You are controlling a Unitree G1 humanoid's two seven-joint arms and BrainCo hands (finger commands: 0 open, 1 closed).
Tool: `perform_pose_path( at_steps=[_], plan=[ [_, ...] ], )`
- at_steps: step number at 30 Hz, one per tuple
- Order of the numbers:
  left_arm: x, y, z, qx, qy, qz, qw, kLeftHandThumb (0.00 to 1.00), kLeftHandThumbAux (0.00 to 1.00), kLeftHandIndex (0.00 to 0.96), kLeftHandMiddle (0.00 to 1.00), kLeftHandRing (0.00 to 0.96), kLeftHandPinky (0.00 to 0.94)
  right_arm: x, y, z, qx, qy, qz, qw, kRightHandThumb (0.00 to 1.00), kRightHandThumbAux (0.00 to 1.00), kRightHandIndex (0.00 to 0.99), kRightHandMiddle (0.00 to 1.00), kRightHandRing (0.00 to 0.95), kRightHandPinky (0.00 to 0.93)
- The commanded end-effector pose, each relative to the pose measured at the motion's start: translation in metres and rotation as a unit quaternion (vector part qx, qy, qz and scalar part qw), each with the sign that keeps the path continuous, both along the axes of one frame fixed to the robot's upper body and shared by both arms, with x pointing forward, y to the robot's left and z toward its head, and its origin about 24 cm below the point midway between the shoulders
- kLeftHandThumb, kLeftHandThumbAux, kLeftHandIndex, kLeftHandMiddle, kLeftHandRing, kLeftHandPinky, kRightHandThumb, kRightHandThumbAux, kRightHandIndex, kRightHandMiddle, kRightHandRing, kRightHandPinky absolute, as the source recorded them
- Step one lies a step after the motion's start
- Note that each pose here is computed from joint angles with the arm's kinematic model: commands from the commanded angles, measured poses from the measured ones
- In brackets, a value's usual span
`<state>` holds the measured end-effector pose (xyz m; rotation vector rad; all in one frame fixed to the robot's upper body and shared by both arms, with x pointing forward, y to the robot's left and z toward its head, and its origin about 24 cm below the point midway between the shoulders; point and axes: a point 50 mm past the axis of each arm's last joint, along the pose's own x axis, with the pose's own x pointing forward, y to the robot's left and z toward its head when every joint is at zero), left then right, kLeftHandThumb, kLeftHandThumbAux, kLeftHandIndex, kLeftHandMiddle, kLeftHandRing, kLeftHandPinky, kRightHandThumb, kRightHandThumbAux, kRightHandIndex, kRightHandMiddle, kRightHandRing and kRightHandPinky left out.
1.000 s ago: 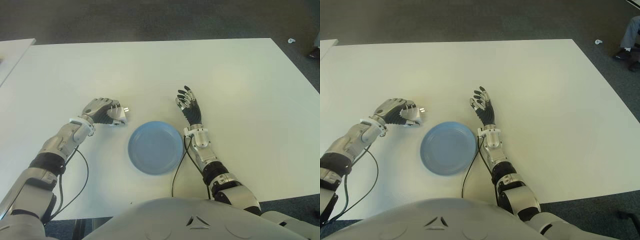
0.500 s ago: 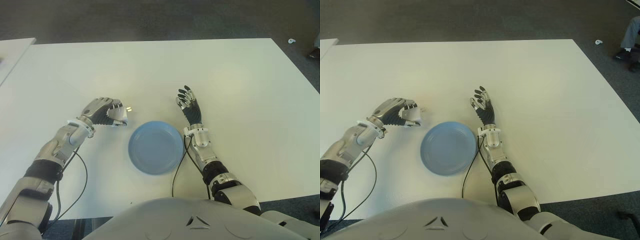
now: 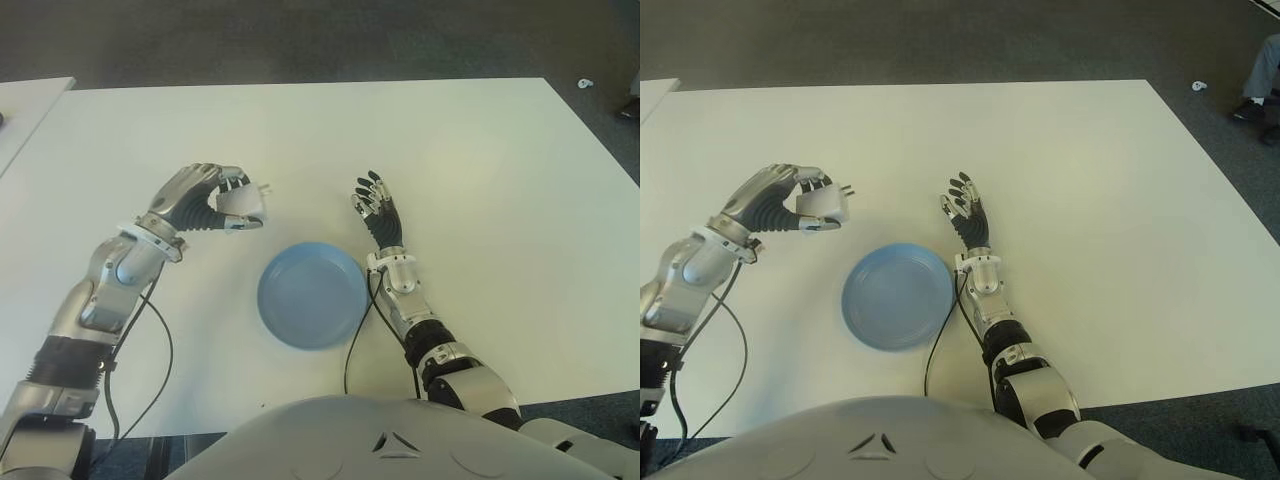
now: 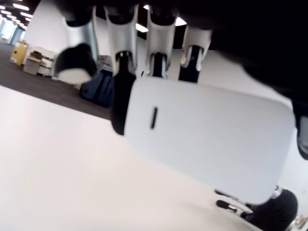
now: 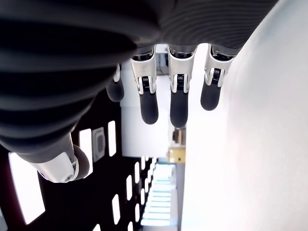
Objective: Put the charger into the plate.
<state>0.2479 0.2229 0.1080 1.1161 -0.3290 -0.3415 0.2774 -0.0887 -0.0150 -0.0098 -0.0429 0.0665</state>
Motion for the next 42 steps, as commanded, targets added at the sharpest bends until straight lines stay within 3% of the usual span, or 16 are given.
perform_pose_path(
  at_steps=[1,14,26,33,42],
  plan=[
    [-0.009,-0.011,-0.001,-0.011,0.007,-0.033,0.999,0.855,0.665,0.403,0.543,0.864,0.860,-0.022,0.020,-0.027,0.035,0.080,-0.005,0.996,0.088,0.575,0.010,0.192,0.191,0.168],
    [-0.019,-0.020,-0.005,-0.006,0.027,-0.079,0.997,0.853,0.667,0.400,0.535,0.847,0.830,-0.021,0.021,-0.028,0.035,0.080,-0.004,0.996,0.087,0.587,0.007,0.186,0.181,0.152],
    [-0.041,-0.042,-0.008,0.017,0.031,-0.146,0.989,0.853,0.667,0.398,0.533,0.837,0.822,-0.019,0.022,-0.026,0.035,0.077,-0.004,0.996,0.078,0.572,0.009,0.193,0.191,0.171],
    [-0.054,-0.052,-0.035,0.035,0.058,-0.176,0.982,0.852,0.667,0.399,0.535,0.827,0.807,-0.018,0.024,-0.025,0.035,0.075,-0.008,0.997,0.080,0.583,0.007,0.190,0.186,0.158],
    [-0.057,-0.062,-0.047,0.039,0.053,-0.217,0.974,0.853,0.666,0.402,0.543,0.832,0.832,-0.017,0.025,-0.024,0.040,0.075,-0.012,0.996,0.078,0.589,0.006,0.185,0.180,0.163]
  ],
)
